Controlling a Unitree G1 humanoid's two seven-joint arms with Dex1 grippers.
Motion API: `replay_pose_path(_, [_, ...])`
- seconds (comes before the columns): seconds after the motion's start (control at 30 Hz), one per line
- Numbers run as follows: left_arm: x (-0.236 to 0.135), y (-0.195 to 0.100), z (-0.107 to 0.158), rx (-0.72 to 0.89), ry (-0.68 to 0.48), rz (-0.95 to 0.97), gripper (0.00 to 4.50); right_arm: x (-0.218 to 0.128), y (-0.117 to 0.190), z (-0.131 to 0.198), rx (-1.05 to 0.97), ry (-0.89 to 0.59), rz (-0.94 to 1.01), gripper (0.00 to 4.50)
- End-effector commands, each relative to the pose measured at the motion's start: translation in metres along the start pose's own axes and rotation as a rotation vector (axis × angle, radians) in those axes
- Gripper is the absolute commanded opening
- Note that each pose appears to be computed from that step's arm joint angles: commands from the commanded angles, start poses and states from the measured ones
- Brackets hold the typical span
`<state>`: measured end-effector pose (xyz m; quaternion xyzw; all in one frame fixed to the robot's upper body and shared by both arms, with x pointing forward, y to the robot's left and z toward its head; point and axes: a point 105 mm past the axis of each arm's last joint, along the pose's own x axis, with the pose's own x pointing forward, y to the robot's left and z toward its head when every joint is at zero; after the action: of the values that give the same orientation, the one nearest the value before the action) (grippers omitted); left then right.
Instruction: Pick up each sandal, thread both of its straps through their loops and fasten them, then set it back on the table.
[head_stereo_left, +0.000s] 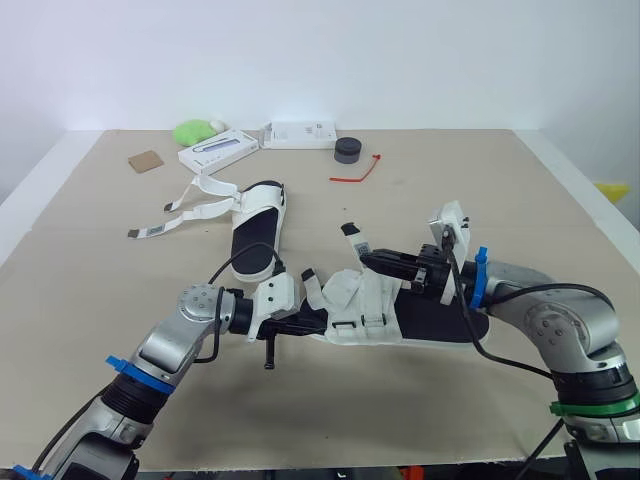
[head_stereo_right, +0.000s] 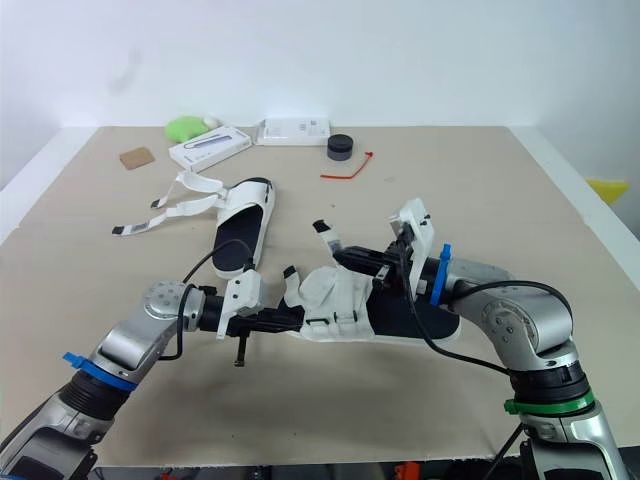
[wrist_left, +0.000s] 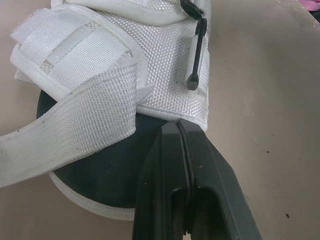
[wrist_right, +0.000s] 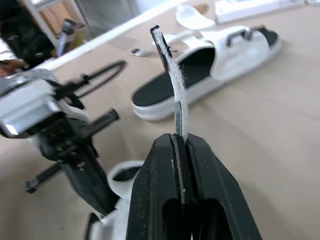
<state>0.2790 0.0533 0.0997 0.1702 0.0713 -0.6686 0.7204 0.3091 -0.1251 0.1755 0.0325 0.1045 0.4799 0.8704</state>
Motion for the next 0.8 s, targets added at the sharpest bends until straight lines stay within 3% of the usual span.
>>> replay_pose_path(0.03, [0.0,-0.003,-0.016,-0.03,0.063,-0.008,0.0,-0.009,-0.013,0.007,0.045,-0.048,-0.079,0.06])
replay_pose_path(0.37, [0.0,-0.002,-0.016,-0.029,0.065,-0.006,0.0,-0.012,-0.019,-0.006,0.138,-0.044,-0.109,0.06])
replay_pose_path(0.4, [-0.001,-0.002,-0.016,-0.029,0.066,-0.006,0.0,-0.013,-0.02,-0.007,0.146,-0.042,-0.111,0.72])
replay_pose_path(0.43, [-0.001,-0.002,-0.016,-0.029,0.067,-0.007,0.0,-0.014,-0.021,-0.008,0.146,-0.041,-0.116,0.99])
replay_pose_path(0.67, [-0.001,-0.003,-0.016,-0.031,0.07,-0.011,0.0,-0.017,-0.026,-0.012,0.038,0.002,-0.135,4.33])
replay_pose_path(0.8, [-0.003,-0.002,-0.017,-0.03,0.074,-0.012,0.0,-0.025,-0.04,0.004,-0.101,-0.035,-0.17,4.44])
